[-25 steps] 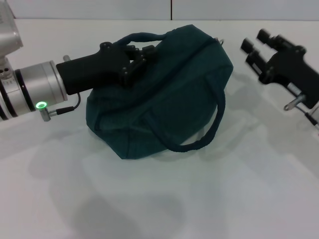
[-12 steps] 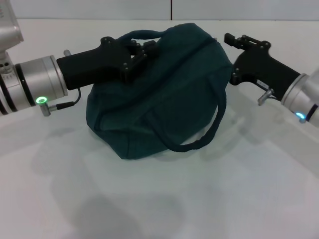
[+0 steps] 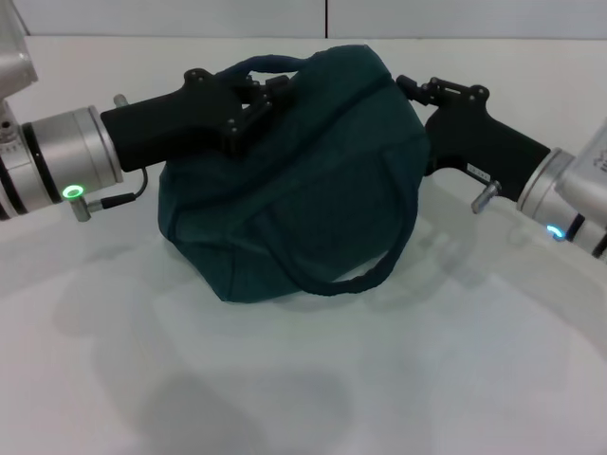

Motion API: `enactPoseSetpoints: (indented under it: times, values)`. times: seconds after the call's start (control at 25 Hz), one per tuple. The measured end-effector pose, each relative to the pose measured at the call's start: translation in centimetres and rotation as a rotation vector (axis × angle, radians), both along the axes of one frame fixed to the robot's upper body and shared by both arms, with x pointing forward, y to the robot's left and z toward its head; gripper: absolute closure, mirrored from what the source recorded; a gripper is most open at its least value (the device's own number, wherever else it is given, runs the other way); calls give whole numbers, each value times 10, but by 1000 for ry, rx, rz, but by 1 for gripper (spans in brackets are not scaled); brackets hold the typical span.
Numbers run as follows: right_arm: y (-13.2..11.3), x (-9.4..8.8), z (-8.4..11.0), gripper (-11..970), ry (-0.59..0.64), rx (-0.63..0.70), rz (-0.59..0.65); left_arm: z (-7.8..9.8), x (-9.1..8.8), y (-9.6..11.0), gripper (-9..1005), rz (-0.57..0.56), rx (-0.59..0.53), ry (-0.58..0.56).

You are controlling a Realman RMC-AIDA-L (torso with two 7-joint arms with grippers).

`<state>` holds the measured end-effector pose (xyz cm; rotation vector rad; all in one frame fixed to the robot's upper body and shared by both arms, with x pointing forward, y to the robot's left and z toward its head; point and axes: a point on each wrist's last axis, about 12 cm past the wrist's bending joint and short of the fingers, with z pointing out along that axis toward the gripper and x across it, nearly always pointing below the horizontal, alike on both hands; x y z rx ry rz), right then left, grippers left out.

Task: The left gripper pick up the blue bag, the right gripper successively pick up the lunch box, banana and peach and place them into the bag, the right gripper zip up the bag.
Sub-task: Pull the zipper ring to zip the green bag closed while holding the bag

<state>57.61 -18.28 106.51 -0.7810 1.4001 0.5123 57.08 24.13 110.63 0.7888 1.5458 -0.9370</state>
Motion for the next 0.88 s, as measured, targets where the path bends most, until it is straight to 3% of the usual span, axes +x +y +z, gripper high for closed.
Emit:
enactPoseSetpoints:
  times: [0.56,0.88]
  values:
    - [-10,-11,-3,640,37,75,1,-2,0,4,945,16,9,4]
    - [-3,-1,4,643,39,67,15,-2,0,5,942,18,15,-2]
